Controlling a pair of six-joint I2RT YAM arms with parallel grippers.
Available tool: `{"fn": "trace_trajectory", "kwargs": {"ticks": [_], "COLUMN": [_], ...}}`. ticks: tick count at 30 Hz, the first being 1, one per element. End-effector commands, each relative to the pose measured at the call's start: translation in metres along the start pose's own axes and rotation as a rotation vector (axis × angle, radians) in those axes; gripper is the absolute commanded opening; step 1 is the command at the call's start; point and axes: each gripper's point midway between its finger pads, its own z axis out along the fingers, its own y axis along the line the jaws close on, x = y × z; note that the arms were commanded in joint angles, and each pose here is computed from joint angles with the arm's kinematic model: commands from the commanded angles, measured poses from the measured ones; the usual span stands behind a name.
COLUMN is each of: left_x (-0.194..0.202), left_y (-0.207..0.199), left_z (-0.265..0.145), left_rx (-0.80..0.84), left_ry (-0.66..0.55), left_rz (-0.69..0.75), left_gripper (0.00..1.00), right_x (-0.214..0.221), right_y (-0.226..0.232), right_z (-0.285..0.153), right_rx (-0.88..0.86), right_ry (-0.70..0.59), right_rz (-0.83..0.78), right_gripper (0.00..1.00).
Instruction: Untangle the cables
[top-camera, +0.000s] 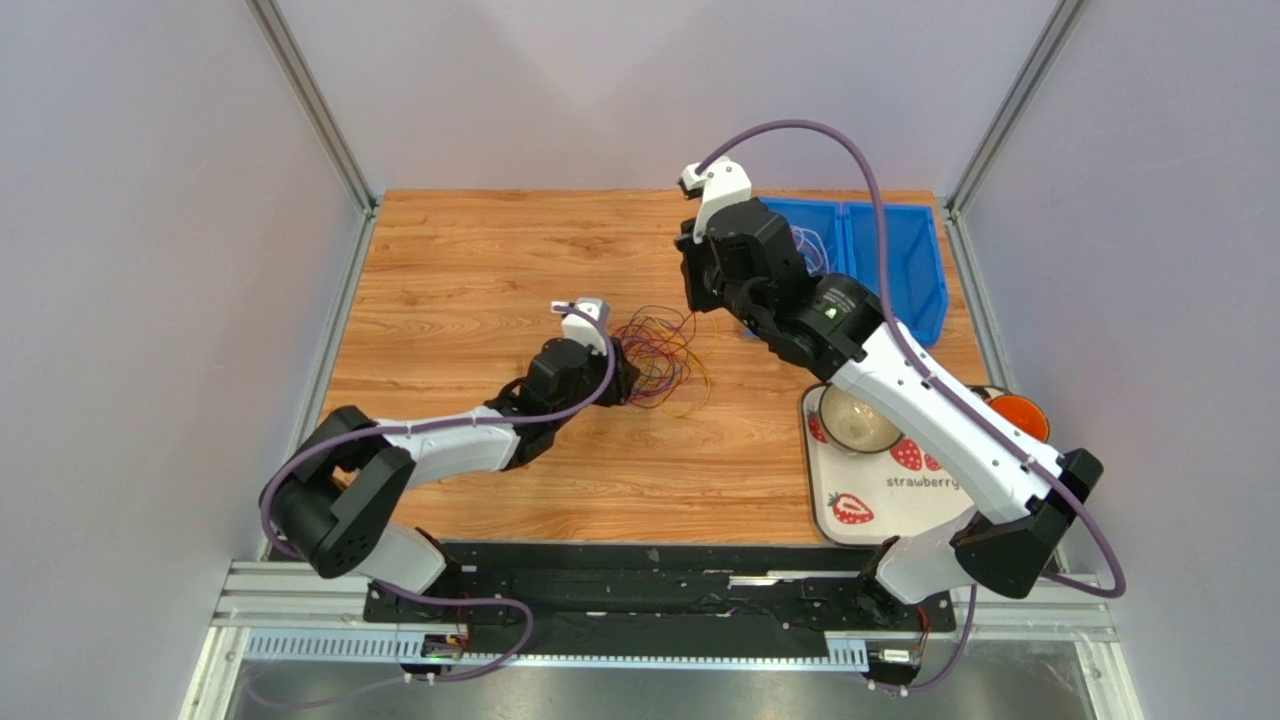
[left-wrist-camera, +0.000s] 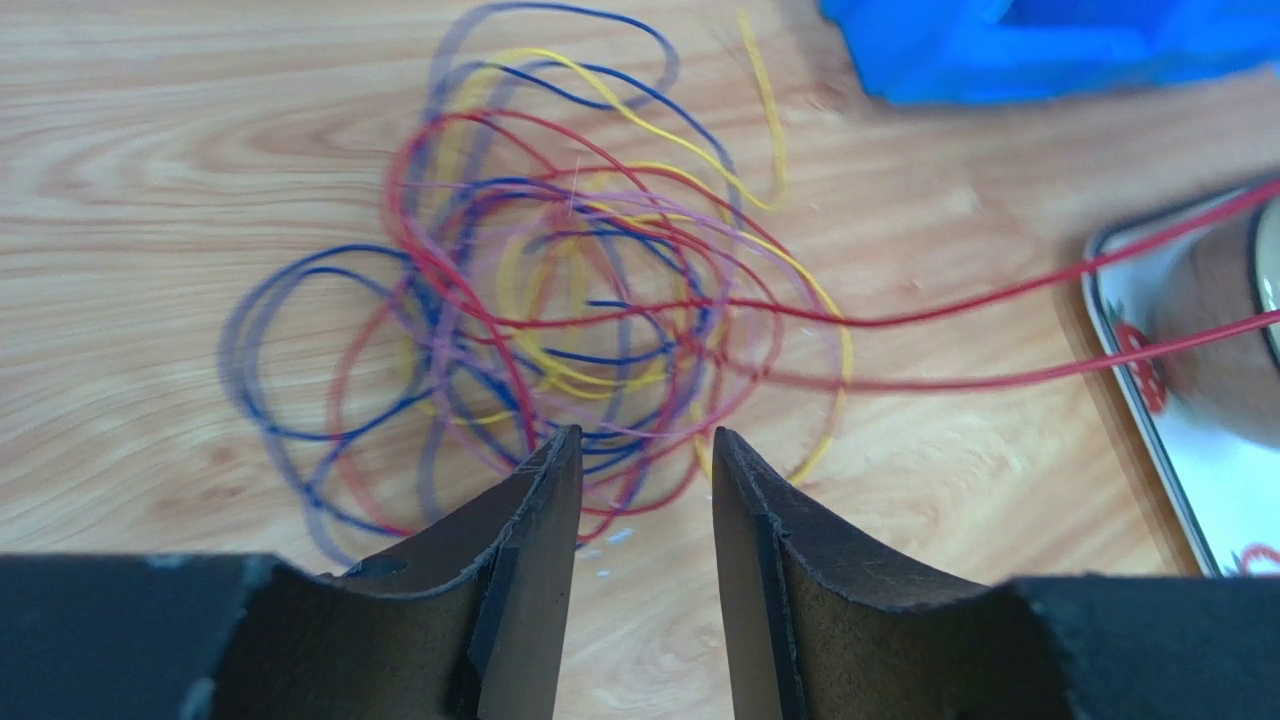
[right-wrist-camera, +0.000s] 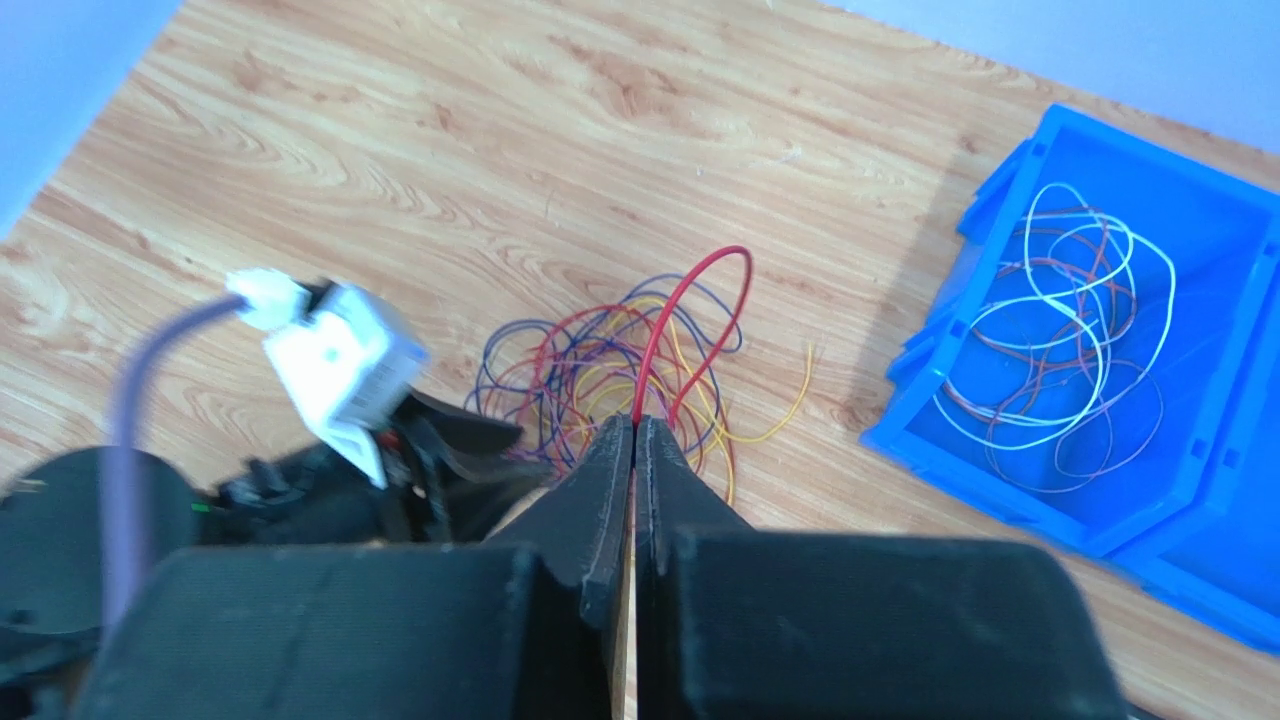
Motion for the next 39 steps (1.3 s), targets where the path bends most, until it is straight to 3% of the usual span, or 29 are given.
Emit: {"fn": "trace_trajectory", "kwargs": {"ticks": [1, 9, 19, 27, 34, 39], "left_x": [-0.012, 0.004, 0.020, 0.023, 0.025, 0.026], "left_y": [-0.034, -0.034, -0.011, -0.002, 0.010, 0.016], "left_z": [0.017, 0.040, 0.055, 0.060, 0.063, 0.065], "left_rx": [0.121, 0.076, -0.076, -0.145, -0.218, -0.254], "left_ry": [-0.015, 0.071, 0.156, 0.182, 0.199, 0.208], "left_rz": [0.050, 0.028, 0.016, 0.018, 0.013, 0.002], "left_gripper": [0.45, 0.39, 0.36, 0.35, 0.23, 0.20], "right_x": [-0.033, -0.099, -0.170, -0.210, -0.234, -0.249], "right_y": [-0.001, -0.008, -0.048, -0.081, -0.114, -0.132], "right_z": [-0.019, -0.072, -0.146, -0.211, -0.268, -0.310], "right_rx": [-0.013, -0.048, 0.053, 0.123, 0.224, 0.261], "right_ry": [-0.094, -0.262, -0.498, -0.686, -0.847, -0.969], "right_rz": [0.049, 0.113, 0.148, 0.175, 0.171, 0.209], "right_gripper": [0.00, 0.00, 0.00, 0.00, 0.00, 0.00]}}
